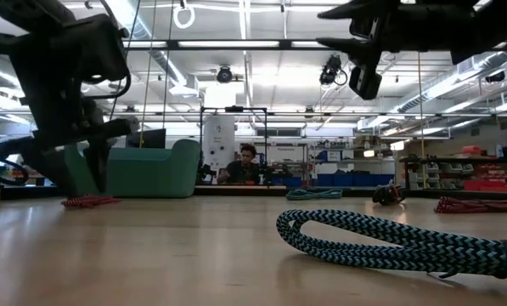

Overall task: Pick and place USB-C Cables
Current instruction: Put the left pink charger cable into the green bin

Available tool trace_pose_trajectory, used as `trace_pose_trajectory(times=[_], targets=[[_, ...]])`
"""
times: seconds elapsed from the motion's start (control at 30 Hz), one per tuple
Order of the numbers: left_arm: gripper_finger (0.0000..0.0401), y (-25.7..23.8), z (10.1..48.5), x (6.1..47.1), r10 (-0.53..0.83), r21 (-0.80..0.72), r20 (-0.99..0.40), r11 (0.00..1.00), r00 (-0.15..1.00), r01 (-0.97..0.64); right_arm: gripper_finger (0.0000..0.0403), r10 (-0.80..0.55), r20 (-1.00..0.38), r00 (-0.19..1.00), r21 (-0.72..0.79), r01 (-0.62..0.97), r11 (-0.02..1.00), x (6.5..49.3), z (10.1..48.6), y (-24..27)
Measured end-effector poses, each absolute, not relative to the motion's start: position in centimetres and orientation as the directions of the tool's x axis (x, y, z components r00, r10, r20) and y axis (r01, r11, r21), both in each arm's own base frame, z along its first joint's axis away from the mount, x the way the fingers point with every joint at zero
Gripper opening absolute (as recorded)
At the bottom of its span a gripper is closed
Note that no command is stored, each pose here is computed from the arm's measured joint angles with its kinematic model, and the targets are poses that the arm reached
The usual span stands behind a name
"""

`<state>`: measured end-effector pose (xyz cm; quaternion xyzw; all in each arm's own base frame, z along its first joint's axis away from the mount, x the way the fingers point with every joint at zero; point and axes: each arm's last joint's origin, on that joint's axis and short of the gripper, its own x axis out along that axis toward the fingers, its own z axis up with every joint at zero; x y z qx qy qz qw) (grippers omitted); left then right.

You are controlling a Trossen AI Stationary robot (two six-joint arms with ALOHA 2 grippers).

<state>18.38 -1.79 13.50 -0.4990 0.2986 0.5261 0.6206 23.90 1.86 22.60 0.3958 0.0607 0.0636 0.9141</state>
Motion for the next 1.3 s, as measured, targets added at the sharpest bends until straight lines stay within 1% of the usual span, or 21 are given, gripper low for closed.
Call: trace_pose_trajectory(times=[0.07,0.13,0.27,0.43,0.57,0.7,0.77,0.87,0.93,1.0,1.13,1.27,1.3], targets=[[0.0199,-1.8,13.3,18.7,0.343,-0.335,-0.887,-0.015,0.310,-0.942,0.0128,0.162,-0.055,0.985,0.721,-0.073,0.689,24.1,23.1,1.8],[0.0196,-1.8,13.2,18.7,0.342,-0.346,-0.881,0.003,0.326,-0.938,0.0124,0.150,-0.082,0.985,0.705,-0.049,0.707,24.2,23.1,1.8],[0.0179,-1.7,12.5,18.9,0.365,-0.316,-0.881,0.024,0.303,-0.948,0.0118,0.117,-0.136,0.984,0.686,0.009,0.727,24.4,23.2,1.7],[0.0148,-1.9,11.4,20.1,0.396,-0.261,-0.870,0.131,0.292,-0.956,0.0114,0.104,-0.150,0.983,0.678,0.026,0.734,24.4,23.2,1.7],[0.0104,-2.0,11.5,21.0,0.400,-0.191,-0.878,0.210,0.262,-0.959,0.0110,0.104,-0.138,0.985,0.683,0.018,0.730,24.2,23.5,1.7],[0.0025,-2.2,12.2,21.9,0.368,-0.167,-0.887,0.306,0.278,-0.937,0.0098,0.080,-0.113,0.990,0.688,0.020,0.725,23.6,24.3,1.5],[0.0018,-2.4,12.8,22.5,0.335,-0.177,-0.894,0.346,0.298,-0.921,0.0090,0.066,-0.108,0.992,0.684,0.026,0.729,23.0,24.8,1.5],[0.0020,-2.7,14.9,23.9,0.294,-0.254,-0.878,0.382,0.377,-0.889,0.0077,0.053,-0.136,0.989,0.672,0.053,0.738,22.3,26.1,1.4],[0.0019,-3.0,16.9,24.7,0.282,-0.294,-0.855,0.430,0.436,-0.854,0.0068,0.047,-0.171,0.984,0.638,0.074,0.767,22.0,27.4,1.4],[0.0019,-3.3,19.3,25.7,0.277,-0.338,-0.821,0.468,0.499,-0.817,0.0058,0.029,-0.222,0.975,0.589,0.110,0.801,21.5,28.8,1.3],[0.0019,-2.9,24.8,26.6,0.295,-0.382,-0.766,0.506,0.571,-0.773,0.0041,-0.029,-0.305,0.952,0.475,0.179,0.862,20.7,31.8,1.1],[0.0019,-1.4,30.3,26.6,0.400,-0.351,-0.681,0.556,0.613,-0.754,0.0032,-0.105,-0.321,0.941,0.364,0.224,0.904,20.0,34.7,0.8],[0.0019,-0.8,31.3,26.4,0.443,-0.313,-0.669,0.561,0.597,-0.766,0.0031,-0.120,-0.303,0.945,0.345,0.226,0.911,19.9,35.3,0.8]])
